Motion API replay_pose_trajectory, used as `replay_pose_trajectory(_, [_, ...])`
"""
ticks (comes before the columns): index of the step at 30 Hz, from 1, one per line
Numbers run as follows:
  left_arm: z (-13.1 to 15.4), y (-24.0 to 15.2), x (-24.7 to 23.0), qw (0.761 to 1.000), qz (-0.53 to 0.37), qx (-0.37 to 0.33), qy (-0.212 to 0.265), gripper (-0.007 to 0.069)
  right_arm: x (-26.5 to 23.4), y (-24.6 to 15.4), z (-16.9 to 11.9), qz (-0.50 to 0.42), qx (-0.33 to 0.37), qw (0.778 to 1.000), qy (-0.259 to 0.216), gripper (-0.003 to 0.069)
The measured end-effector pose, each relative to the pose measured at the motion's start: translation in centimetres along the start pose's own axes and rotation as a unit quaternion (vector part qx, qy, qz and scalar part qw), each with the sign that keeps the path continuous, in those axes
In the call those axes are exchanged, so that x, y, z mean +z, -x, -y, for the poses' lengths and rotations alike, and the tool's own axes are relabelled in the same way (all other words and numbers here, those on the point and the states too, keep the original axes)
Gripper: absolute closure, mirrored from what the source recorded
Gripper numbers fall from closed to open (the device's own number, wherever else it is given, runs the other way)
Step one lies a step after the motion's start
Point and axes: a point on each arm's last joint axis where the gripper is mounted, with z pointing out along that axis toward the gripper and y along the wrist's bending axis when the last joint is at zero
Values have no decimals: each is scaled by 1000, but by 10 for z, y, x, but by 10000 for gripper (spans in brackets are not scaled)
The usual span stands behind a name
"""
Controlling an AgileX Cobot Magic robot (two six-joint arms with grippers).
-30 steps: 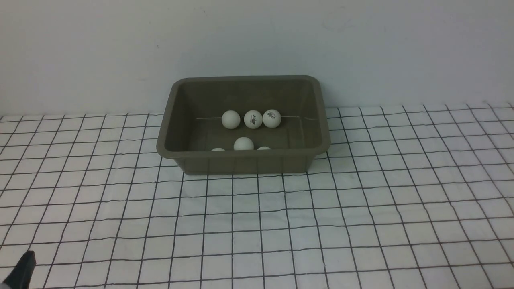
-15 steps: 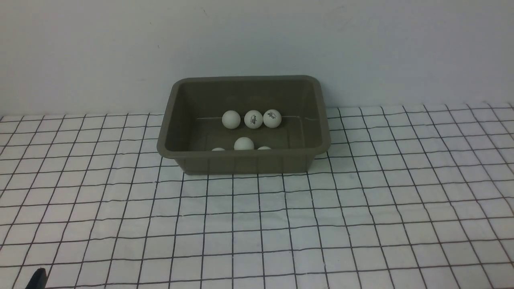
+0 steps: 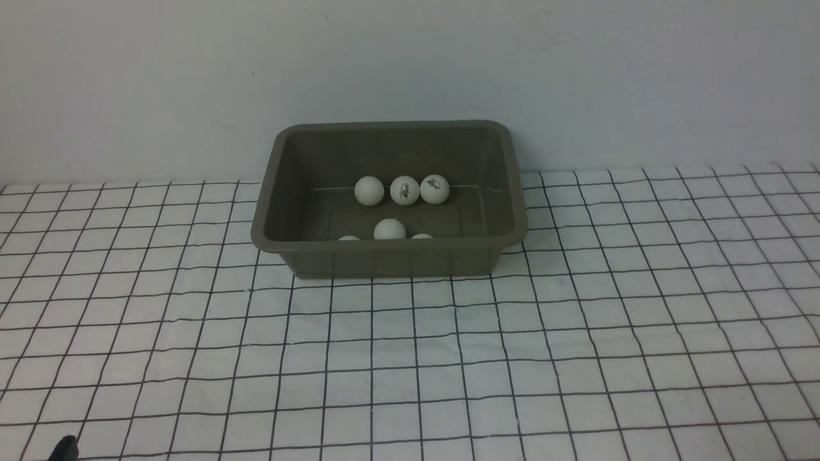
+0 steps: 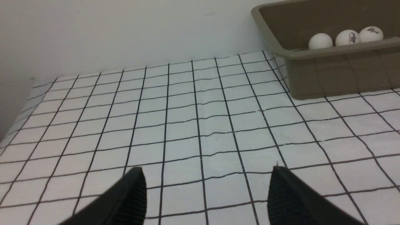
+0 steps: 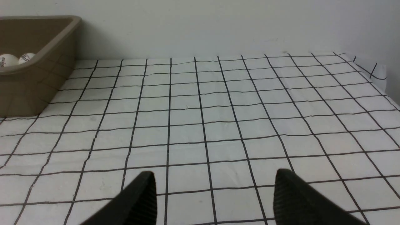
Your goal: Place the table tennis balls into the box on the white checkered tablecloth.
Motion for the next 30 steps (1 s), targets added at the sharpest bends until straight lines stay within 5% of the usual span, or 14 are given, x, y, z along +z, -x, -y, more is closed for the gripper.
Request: replay_pose_trajectory(30, [-2,-9,-1,998,-53,-26,11,156,0,0,0,0,0,1000,0,200])
